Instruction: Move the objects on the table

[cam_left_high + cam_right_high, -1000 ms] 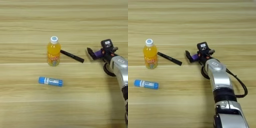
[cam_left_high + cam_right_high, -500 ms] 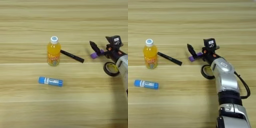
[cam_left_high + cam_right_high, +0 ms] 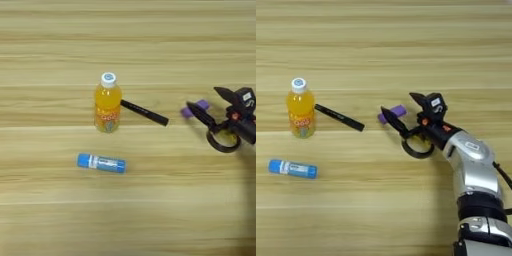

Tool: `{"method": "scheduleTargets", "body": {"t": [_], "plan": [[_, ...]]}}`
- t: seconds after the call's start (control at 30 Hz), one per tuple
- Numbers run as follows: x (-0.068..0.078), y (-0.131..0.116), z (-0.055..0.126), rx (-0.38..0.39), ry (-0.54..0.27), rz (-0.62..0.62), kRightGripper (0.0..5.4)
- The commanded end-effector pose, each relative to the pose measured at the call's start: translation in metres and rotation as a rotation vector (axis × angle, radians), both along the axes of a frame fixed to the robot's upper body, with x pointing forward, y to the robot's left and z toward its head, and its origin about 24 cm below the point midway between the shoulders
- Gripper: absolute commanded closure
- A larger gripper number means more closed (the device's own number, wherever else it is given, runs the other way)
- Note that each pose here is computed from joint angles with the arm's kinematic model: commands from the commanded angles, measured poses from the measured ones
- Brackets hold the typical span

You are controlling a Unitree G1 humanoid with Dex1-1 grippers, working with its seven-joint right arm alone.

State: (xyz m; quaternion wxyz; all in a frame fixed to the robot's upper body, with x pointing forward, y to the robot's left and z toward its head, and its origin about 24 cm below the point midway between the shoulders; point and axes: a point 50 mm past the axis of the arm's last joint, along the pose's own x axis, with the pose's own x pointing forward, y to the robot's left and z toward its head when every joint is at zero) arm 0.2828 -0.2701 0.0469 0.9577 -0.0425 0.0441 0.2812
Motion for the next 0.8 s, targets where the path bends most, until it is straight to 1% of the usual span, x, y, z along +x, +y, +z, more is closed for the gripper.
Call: {"method": "scheduleTargets", "body": {"t": [0.03,0.1,0.33,0.53,0.67,0.8], "plan": [[0.006,-0.012,0.031,-0.025,-0.13,0.06,0.06],[0.004,-0.014,0.027,-0.061,-0.122,0.075,0.06],[-0.005,-0.017,0.023,-0.089,-0.111,0.132,0.06],[-0.01,-0.021,0.024,-0.142,-0.115,0.16,0.06],[-0.015,-0.026,0.022,-0.184,-0.12,0.151,0.06],[-0.016,-0.034,0.018,-0.197,-0.105,0.119,0.06]]}}
